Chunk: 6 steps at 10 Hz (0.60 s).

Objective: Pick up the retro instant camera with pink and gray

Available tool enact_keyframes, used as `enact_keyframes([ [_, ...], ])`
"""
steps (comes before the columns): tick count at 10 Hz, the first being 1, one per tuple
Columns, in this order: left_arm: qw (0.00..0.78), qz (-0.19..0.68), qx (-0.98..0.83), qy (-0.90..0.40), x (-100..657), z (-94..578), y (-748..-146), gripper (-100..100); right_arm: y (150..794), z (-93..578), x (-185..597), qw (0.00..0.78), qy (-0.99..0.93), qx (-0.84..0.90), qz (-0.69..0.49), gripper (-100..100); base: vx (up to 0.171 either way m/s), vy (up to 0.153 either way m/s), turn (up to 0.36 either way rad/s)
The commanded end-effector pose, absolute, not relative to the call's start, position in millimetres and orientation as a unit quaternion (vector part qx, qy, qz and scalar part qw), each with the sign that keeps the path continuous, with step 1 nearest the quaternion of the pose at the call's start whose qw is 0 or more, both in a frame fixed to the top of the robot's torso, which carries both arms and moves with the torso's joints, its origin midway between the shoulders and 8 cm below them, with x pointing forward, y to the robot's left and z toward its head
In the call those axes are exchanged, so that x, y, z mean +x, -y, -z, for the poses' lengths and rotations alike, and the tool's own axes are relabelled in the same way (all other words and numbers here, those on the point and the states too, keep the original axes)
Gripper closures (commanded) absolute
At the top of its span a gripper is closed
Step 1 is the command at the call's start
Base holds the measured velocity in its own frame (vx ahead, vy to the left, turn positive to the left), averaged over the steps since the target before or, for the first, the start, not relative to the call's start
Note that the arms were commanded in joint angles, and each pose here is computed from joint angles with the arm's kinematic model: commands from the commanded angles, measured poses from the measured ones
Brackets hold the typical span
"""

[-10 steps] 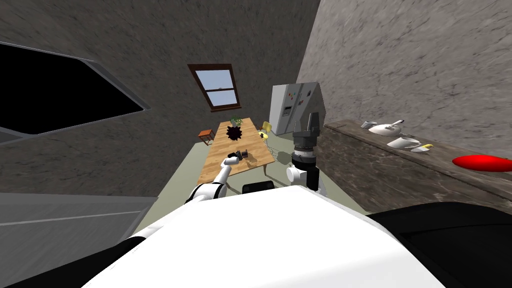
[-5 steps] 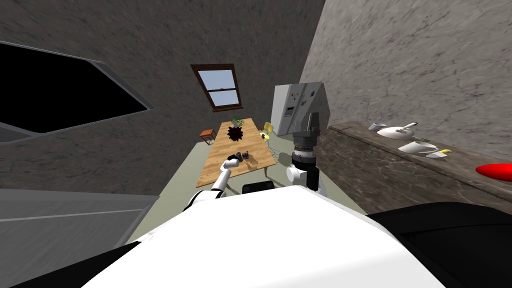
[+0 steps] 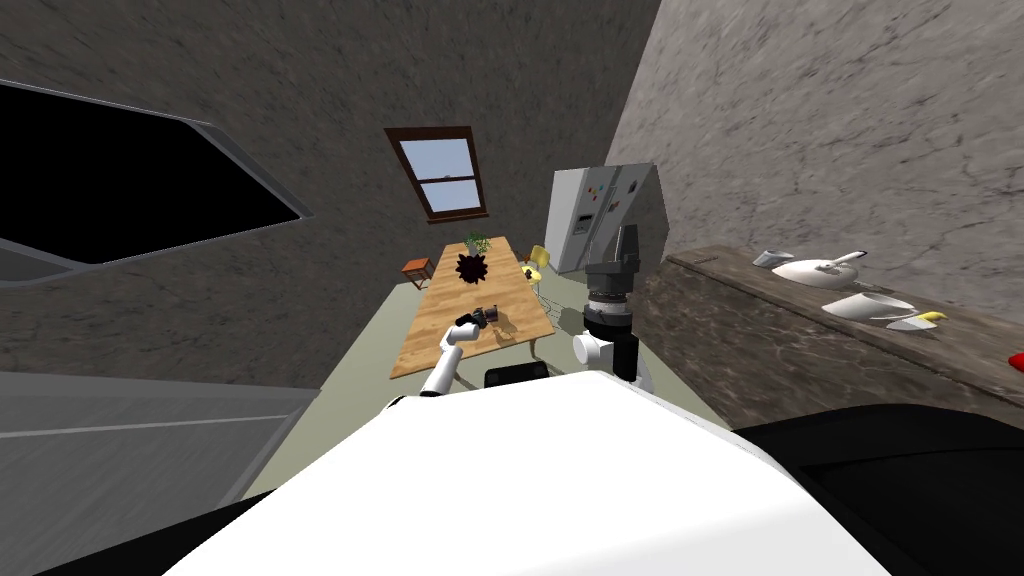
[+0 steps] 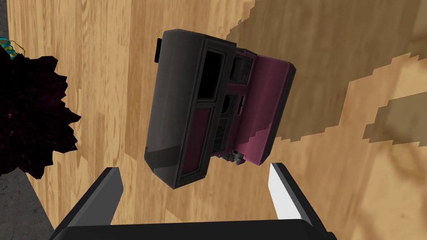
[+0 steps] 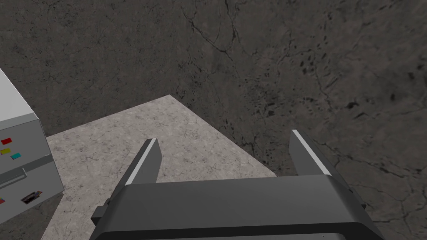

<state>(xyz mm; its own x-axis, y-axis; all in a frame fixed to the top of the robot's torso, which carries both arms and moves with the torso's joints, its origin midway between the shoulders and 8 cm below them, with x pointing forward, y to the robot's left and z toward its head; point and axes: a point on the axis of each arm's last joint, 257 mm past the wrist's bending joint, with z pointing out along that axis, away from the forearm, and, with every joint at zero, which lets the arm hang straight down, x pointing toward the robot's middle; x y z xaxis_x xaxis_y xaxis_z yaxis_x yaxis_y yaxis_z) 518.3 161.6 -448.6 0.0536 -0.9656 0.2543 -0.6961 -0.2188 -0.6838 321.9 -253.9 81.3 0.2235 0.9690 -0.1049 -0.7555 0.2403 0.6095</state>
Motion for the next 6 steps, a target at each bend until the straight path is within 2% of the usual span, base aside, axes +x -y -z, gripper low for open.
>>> enact_keyframes([
  [1, 0.186, 0.34, -0.698, -0.602, 501, 457, -157, -100, 254, -81, 322, 0.75, -0.24, 0.222, -0.575, 0, 0.08, -0.023, 0.094],
  [6, 0.19, 0.36, -0.689, -0.599, 493, 438, -149, -100, 254, -81, 322, 0.75, -0.24, 0.222, -0.575, 0, 0.059, -0.01, 0.03],
])
